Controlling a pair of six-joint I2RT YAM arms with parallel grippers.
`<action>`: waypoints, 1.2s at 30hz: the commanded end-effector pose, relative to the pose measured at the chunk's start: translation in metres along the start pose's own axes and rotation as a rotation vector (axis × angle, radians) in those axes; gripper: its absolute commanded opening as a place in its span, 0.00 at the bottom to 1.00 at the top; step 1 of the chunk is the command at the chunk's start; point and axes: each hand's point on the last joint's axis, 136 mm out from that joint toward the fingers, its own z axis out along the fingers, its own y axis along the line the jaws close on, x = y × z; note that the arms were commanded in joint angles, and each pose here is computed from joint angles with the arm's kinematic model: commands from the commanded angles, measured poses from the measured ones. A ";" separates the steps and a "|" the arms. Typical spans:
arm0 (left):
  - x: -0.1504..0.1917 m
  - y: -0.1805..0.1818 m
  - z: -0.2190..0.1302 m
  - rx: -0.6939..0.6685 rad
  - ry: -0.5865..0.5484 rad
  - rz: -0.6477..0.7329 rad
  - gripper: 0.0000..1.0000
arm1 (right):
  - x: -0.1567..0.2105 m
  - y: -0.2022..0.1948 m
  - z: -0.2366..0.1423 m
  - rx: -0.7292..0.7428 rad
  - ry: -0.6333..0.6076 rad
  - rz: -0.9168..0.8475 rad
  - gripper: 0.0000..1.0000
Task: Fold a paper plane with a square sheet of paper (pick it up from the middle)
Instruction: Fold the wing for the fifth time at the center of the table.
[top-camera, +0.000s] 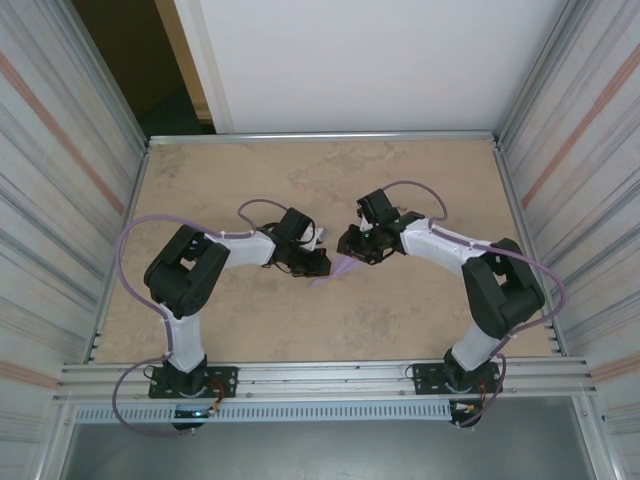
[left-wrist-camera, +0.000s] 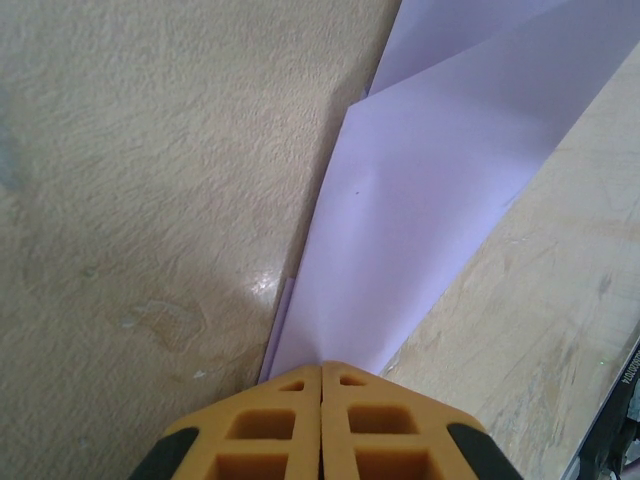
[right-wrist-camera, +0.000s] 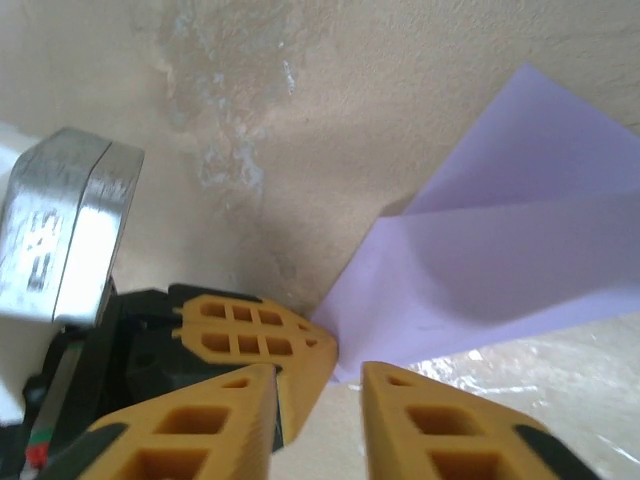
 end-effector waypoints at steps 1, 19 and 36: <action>0.004 0.012 0.004 -0.035 0.029 -0.028 0.07 | -0.004 0.002 0.017 -0.005 0.020 0.001 0.21; 0.004 0.010 0.003 -0.029 0.027 -0.033 0.08 | 0.009 -0.039 0.041 0.111 0.074 0.066 0.16; -0.014 -0.021 -0.019 0.055 -0.039 0.010 0.15 | 0.024 -0.075 0.051 0.167 0.093 0.099 0.14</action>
